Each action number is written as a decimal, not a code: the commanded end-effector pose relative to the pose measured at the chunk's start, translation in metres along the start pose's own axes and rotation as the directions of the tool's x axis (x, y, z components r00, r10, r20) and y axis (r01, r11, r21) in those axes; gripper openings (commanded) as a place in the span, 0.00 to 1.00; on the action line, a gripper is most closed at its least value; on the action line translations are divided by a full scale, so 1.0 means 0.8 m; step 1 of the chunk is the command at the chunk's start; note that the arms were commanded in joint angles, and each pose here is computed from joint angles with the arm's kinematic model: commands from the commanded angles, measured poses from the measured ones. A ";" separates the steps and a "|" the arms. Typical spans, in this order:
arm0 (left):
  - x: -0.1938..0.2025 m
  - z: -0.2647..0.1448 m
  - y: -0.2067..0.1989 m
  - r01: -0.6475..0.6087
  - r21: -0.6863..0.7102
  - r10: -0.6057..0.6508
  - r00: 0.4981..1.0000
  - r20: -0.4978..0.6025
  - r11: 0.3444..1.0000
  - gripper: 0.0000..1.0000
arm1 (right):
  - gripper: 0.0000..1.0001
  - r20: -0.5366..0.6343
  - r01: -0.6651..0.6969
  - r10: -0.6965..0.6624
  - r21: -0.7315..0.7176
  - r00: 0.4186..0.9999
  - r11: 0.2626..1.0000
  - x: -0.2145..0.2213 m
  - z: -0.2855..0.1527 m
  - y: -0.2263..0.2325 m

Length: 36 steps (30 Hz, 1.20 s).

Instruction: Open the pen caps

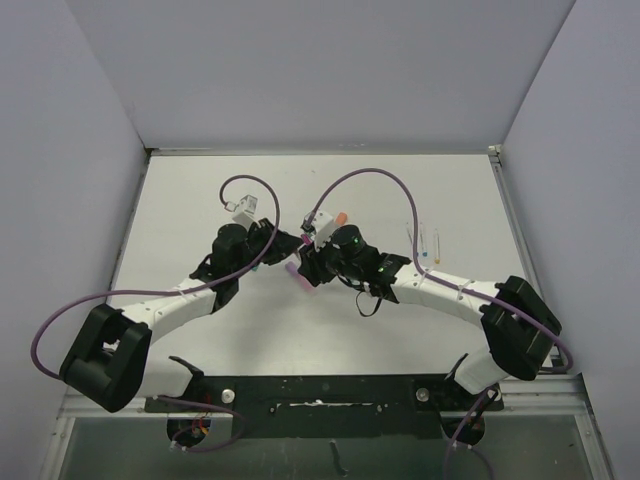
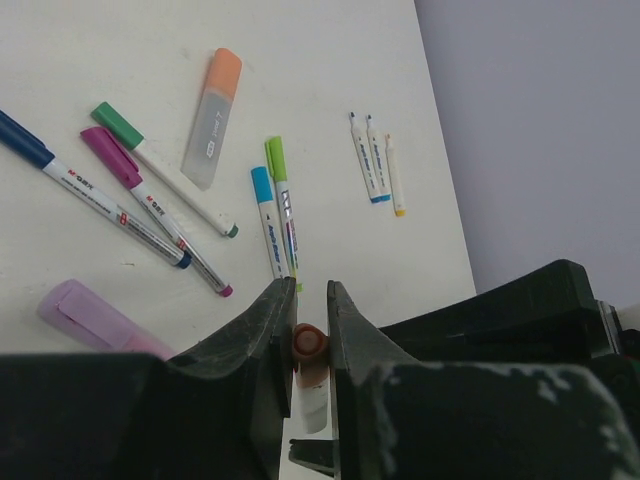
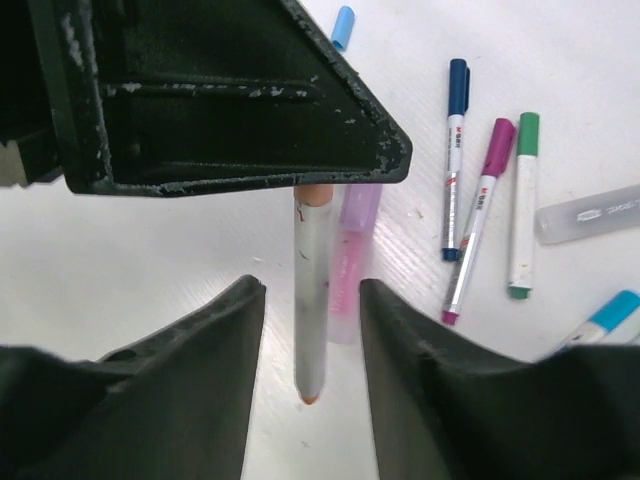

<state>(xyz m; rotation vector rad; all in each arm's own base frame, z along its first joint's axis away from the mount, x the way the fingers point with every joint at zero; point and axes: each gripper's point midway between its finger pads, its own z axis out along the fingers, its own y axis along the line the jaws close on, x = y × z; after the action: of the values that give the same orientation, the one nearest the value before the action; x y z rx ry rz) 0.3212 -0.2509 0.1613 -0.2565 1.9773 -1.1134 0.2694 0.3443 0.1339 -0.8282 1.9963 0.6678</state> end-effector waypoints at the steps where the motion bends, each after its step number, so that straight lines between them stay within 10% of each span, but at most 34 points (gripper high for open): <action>1: -0.011 0.003 -0.033 -0.013 0.096 0.011 1.000 0.021 0.995 0.00 | 0.51 0.125 0.018 -0.018 -0.003 0.992 1.000 -0.054 -0.013 0.008; 9: -0.007 0.001 -0.054 -0.028 0.138 0.027 1.000 0.008 0.990 0.00 | 0.47 0.116 0.015 -0.014 -0.004 0.993 1.000 -0.052 -0.006 0.007; 17: -0.007 -0.001 -0.061 -0.040 0.152 0.039 0.999 0.012 0.988 0.00 | 0.00 0.112 0.011 -0.011 -0.004 0.994 1.000 -0.053 -0.006 0.007; 36: -0.140 -0.010 0.036 0.010 -0.044 0.000 0.976 0.220 0.999 0.00 | 0.00 -0.009 -0.025 0.026 0.027 1.000 0.999 0.019 -0.042 -0.006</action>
<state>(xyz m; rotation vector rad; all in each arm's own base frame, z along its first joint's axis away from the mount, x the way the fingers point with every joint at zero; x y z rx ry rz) 0.3470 -0.2180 0.1834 -0.2827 1.9453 -1.1461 0.2604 0.3329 0.1419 -0.7927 1.9741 0.6856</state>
